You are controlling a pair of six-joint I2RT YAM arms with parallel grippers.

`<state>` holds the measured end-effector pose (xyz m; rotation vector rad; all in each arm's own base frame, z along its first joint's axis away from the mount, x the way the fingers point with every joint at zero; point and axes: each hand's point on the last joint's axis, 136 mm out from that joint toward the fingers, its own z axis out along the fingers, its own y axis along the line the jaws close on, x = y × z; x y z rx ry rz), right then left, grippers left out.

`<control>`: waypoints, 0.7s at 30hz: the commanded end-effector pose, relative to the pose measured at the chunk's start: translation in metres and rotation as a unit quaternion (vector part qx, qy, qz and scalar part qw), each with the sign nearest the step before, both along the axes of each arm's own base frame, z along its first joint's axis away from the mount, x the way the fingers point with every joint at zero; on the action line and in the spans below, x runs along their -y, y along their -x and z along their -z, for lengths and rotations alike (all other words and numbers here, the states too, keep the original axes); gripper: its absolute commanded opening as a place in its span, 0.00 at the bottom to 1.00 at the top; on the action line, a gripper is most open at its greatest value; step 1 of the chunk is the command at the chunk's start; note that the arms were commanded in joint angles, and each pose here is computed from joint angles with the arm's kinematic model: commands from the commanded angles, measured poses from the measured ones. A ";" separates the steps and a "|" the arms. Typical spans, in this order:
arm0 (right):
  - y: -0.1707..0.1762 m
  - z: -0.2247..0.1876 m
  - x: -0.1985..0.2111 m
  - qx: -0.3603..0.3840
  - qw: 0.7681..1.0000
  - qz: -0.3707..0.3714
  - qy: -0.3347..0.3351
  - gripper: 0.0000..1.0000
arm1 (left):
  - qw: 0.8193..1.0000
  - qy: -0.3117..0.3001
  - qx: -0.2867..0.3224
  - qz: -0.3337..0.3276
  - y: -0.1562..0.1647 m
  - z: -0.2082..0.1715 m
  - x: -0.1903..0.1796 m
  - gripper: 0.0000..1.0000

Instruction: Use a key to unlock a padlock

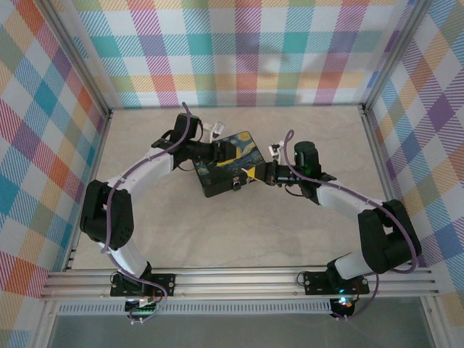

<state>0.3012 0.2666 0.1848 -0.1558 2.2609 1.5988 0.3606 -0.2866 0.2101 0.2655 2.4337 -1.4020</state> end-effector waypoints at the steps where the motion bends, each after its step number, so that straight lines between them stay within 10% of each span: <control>1: -0.001 0.000 0.010 0.015 0.999 0.000 0.036 0.02 | 0.993 -0.098 -0.023 -0.064 0.000 0.022 -0.019 0.59; 6: -0.001 0.010 0.024 0.004 0.998 0.008 0.068 0.03 | 0.953 -0.235 -0.066 -0.181 0.023 0.072 -0.037 0.65; 21: 0.021 0.027 0.070 -0.037 0.986 0.067 0.151 0.05 | 0.899 -0.311 -0.019 -0.308 0.036 0.136 -0.003 0.69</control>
